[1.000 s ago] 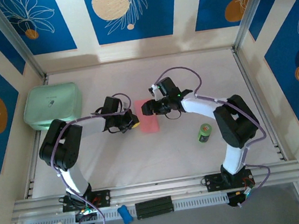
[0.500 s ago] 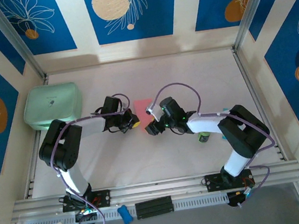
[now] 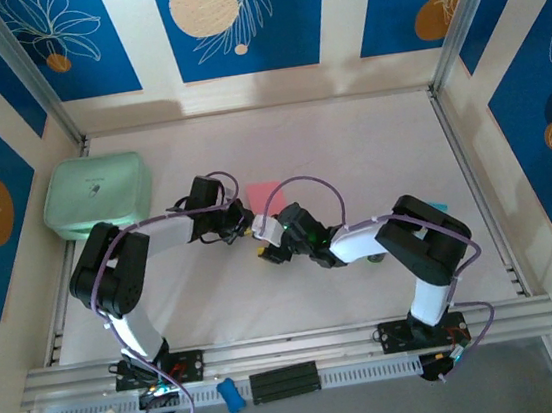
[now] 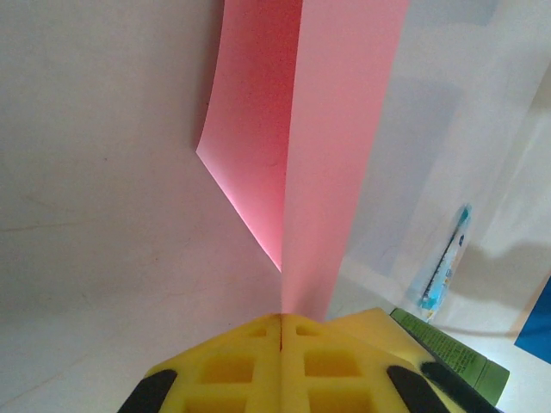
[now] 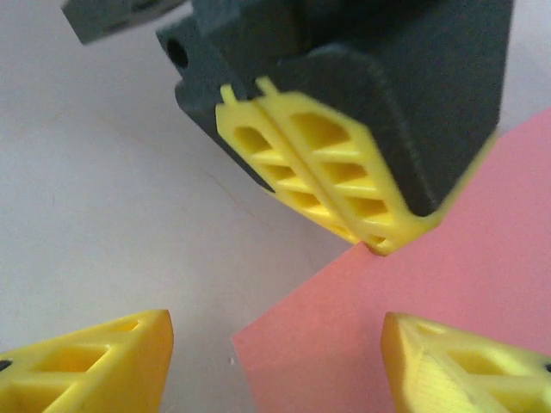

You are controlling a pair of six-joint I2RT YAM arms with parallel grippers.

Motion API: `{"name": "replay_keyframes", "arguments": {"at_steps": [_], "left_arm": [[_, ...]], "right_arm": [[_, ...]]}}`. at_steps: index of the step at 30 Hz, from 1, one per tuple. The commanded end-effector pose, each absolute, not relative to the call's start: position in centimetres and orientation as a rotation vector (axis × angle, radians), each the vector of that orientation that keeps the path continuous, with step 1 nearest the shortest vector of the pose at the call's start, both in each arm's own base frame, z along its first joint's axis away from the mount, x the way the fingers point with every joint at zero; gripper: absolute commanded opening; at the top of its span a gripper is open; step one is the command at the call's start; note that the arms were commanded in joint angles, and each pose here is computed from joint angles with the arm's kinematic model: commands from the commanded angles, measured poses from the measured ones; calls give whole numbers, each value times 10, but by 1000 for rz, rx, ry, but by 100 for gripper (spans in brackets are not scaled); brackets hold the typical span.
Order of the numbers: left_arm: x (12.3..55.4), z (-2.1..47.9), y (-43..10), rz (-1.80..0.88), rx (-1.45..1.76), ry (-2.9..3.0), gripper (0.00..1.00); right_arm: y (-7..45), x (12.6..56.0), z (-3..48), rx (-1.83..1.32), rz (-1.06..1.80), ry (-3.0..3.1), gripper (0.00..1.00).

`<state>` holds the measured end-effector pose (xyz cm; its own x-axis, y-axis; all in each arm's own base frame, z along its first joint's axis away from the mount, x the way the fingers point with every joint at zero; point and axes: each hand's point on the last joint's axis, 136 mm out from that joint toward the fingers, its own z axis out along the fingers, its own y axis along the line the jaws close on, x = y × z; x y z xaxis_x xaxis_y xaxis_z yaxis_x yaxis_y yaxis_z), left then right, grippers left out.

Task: Fold a paper plane with a square sheet of paper (pick it up from the middle)
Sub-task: Third fold the triangle at the center of the table.

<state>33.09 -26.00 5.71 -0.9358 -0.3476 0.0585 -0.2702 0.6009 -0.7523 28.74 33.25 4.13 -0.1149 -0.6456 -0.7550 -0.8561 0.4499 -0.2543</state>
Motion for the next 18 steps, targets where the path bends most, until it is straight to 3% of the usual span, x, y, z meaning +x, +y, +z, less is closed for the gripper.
{"name": "replay_keyframes", "arguments": {"at_steps": [1, 18], "left_arm": [[331, 71, -264, -1298, -512, 2702, 0], [332, 66, -257, -1234, -538, 2712, 0]], "right_arm": [[332, 303, 51, -1213, 216, 1776, 65], [330, 299, 58, -1221, 157, 1715, 42]]}}
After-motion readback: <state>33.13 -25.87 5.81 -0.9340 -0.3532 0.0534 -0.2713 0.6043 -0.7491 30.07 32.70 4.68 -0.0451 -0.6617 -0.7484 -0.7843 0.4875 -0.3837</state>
